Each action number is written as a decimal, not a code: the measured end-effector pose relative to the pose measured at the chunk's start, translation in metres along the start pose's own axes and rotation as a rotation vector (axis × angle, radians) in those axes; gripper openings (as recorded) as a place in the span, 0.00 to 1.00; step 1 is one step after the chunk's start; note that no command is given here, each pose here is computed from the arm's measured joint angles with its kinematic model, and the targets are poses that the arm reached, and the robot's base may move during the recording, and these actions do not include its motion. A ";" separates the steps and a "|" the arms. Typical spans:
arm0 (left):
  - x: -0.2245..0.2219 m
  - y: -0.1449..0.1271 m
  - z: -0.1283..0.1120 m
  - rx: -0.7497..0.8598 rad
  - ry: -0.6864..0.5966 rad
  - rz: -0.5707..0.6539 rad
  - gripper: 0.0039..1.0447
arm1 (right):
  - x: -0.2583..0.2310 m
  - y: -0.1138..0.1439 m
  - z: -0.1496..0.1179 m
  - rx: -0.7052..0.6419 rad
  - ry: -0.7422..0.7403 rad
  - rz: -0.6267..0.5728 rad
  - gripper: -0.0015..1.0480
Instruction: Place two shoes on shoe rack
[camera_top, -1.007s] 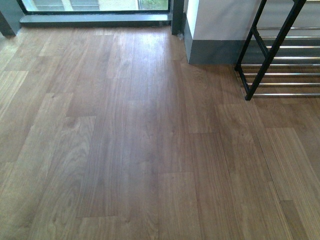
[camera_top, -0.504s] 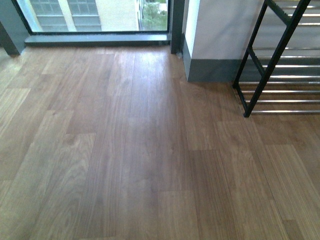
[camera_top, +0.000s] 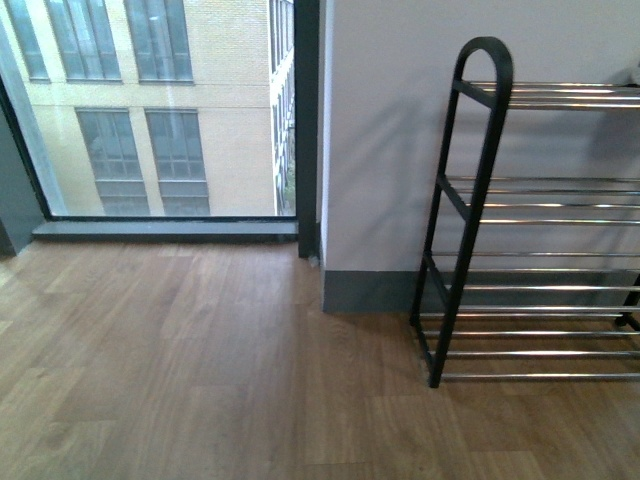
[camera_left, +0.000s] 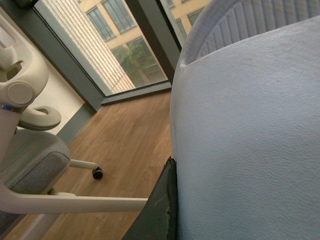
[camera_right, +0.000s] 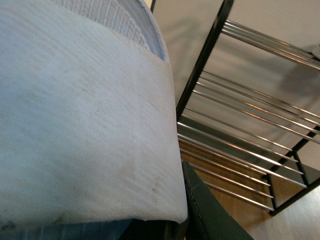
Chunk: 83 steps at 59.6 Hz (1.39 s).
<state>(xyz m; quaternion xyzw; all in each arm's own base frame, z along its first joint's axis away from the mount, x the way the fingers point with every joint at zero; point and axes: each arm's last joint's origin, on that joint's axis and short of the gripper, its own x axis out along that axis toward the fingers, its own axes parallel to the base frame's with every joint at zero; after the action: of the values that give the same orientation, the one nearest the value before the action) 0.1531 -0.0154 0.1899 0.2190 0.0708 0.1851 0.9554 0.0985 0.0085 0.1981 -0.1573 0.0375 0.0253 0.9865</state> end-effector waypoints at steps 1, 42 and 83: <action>0.000 0.000 0.000 0.000 0.000 0.000 0.02 | 0.000 0.000 0.000 0.000 0.000 0.000 0.02; 0.000 0.000 0.000 0.001 -0.001 -0.004 0.02 | 0.000 0.001 -0.001 0.002 0.001 0.001 0.02; 0.000 -0.001 -0.001 0.003 0.001 -0.005 0.02 | 0.000 0.001 -0.001 0.002 0.002 0.001 0.02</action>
<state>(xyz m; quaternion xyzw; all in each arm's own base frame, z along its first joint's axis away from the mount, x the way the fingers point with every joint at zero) 0.1532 -0.0157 0.1891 0.2200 0.0721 0.1825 0.9556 0.0987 0.0089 0.1970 -0.1565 0.0384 0.0256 0.9866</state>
